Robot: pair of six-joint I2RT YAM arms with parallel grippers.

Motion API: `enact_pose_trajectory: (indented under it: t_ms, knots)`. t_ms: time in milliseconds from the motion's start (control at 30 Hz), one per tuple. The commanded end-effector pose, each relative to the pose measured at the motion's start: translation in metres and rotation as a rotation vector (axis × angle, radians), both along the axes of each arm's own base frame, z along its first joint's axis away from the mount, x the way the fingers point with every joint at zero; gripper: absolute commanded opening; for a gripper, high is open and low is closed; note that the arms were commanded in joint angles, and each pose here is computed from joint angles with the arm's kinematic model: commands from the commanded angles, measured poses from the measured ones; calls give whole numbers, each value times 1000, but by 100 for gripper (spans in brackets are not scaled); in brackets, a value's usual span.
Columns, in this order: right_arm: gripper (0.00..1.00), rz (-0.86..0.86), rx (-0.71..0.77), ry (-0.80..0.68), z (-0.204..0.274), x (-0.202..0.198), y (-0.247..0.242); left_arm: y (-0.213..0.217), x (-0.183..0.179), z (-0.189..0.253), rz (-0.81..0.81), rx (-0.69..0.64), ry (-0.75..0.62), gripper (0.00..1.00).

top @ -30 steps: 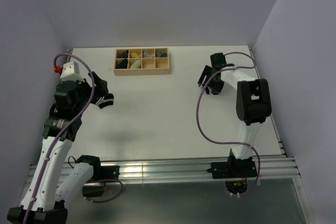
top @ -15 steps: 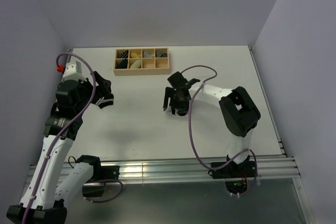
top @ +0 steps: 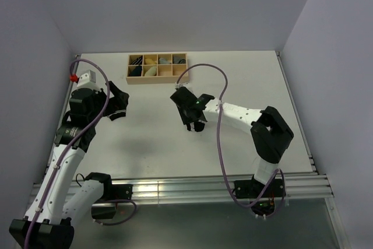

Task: Roll the socks
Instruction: Move the sock to the center of the board, then roll the sock at the center of the board.

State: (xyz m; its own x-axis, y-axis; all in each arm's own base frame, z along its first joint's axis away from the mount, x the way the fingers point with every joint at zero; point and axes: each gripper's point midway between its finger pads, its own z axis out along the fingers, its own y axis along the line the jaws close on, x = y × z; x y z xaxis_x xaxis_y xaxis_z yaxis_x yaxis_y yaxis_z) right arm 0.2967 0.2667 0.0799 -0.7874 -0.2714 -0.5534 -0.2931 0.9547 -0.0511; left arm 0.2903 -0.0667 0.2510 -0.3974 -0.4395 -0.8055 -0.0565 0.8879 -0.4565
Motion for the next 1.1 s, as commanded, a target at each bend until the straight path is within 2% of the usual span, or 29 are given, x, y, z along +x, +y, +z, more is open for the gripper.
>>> enact_pose_trajectory:
  t_ms: [0,333,533,1067]
  knots:
    - [44,122,-108,-109,11,3,0,-8,4,8,-20,-45,-26,99]
    - [43,218,-161,-54,-21,-15,5,-12,0,-4,-30,-67,14,99]
    - [43,262,-140,-31,-32,-23,12,-15,-2,-11,-42,-75,39,99]
    - [40,245,-193,0,-73,-24,10,-19,-3,-20,-58,-88,77,99]
